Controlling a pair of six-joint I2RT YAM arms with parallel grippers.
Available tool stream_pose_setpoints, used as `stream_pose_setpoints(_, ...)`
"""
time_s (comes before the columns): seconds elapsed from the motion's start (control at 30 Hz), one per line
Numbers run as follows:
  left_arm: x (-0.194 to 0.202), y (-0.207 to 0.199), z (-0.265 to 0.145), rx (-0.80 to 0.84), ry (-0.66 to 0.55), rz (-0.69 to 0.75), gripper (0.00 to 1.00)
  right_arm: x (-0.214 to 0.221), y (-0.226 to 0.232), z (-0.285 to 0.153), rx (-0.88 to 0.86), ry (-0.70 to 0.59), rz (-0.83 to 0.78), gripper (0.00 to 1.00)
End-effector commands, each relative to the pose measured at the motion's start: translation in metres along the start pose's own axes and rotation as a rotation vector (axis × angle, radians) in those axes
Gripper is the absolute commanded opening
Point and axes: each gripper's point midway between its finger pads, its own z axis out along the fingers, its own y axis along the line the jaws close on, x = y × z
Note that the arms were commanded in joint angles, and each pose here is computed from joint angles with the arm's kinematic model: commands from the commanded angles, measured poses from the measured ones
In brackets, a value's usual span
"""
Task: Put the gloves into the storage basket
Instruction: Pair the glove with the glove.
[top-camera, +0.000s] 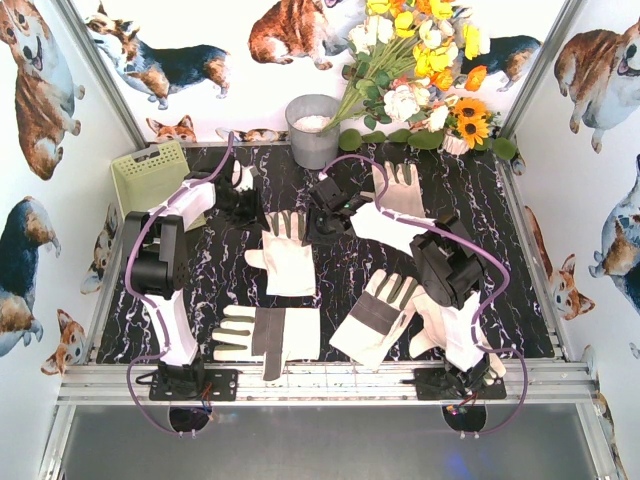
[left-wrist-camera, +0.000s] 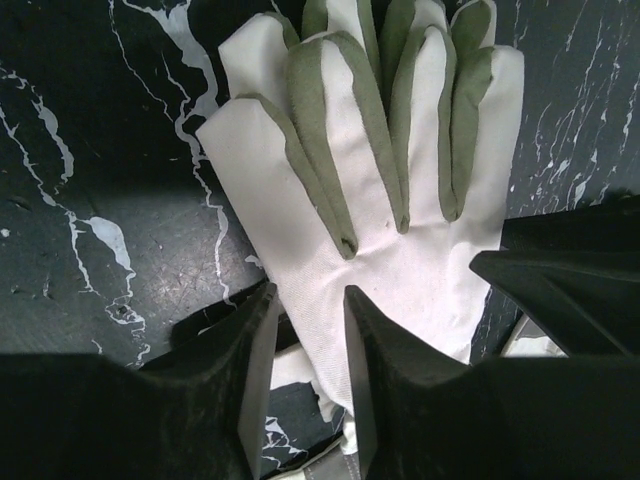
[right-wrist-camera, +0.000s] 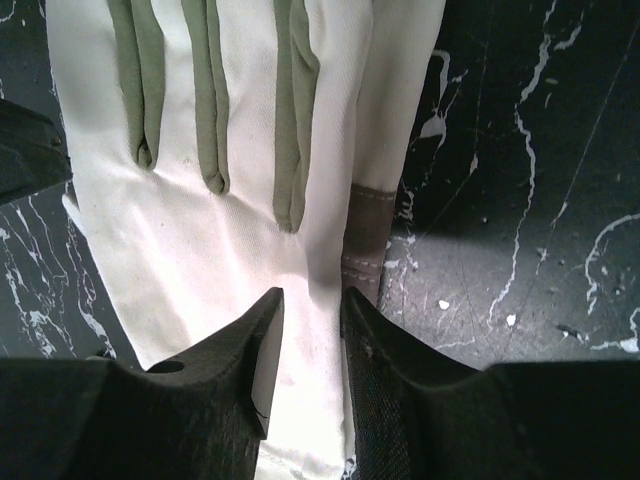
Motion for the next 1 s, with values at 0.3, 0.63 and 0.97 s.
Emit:
stream_pose_setpoints(0.3, 0.0, 0.011, 0.017, 0.016, -0.002, -0.031, 0.04, -0.023, 0.018, 0.006, -0.076, -0.043, -0.02, 0.11)
stream_pose_setpoints(0.63, -0.005, 0.02, 0.015, -0.053, -0.053, -0.068, 0.26, -0.028, 0.022, -0.003, -0.1, -0.065, -0.027, 0.0)
stream_pose_setpoints(0.97, -0.006, 0.013, 0.024, 0.003, -0.066, -0.111, 0.23, -0.026, 0.022, -0.003, -0.102, -0.059, -0.038, 0.0)
